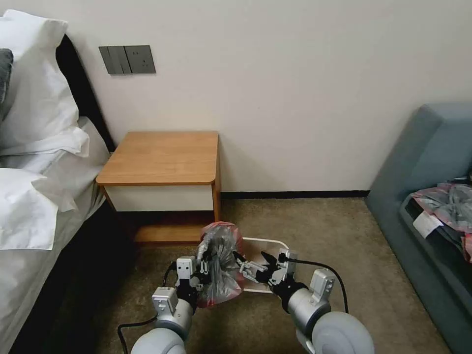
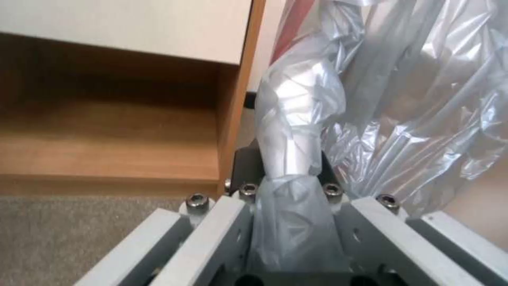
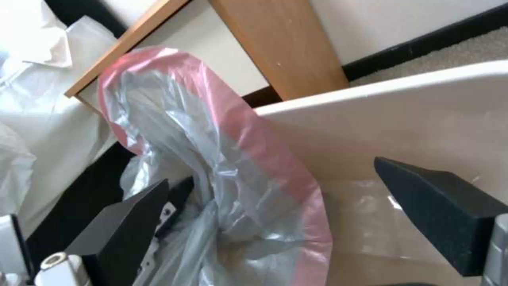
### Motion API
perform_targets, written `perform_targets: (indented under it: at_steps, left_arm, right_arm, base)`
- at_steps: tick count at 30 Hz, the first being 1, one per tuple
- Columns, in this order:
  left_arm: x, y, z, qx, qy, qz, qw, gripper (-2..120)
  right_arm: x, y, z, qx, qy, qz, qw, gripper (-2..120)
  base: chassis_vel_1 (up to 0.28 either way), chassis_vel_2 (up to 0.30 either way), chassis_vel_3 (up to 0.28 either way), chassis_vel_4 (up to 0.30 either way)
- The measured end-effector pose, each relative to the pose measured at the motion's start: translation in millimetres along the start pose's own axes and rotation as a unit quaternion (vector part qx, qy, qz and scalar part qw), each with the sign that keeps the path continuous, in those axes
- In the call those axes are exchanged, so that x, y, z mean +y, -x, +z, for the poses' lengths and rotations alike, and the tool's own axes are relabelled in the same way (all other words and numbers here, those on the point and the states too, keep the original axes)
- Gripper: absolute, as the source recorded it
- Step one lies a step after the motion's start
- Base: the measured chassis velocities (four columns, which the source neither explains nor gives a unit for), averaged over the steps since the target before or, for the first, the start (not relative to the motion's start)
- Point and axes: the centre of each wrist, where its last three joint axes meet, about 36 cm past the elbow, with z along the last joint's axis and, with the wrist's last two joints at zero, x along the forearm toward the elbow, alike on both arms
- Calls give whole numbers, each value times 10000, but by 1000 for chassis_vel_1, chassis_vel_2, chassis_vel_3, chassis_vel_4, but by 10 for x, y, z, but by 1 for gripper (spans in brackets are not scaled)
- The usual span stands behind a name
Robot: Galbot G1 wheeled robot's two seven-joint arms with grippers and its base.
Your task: Pick up the garbage bag from the table and place it over the trash can.
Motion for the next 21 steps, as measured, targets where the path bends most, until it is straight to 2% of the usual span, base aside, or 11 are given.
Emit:
perform_targets:
  at_steps: [9, 12, 21]
  left_arm:
    - [-23, -65, -19, -101, 103, 22, 9999, 3]
    - [-21, -119, -42, -128, 113, 29, 9998, 3]
    - [-16, -138, -71, -152, 26, 8, 9999, 3]
  right_arm:
    - [33, 158, 18, 35, -75, -66, 9999, 100]
    - [19, 348, 45, 65, -65, -96, 9999, 100]
    - [6, 516, 68, 70, 34, -203, 9998, 97]
  base:
    - [0, 0, 0, 0]
    - [0, 0, 0, 0]
    - [0, 0, 0, 0]
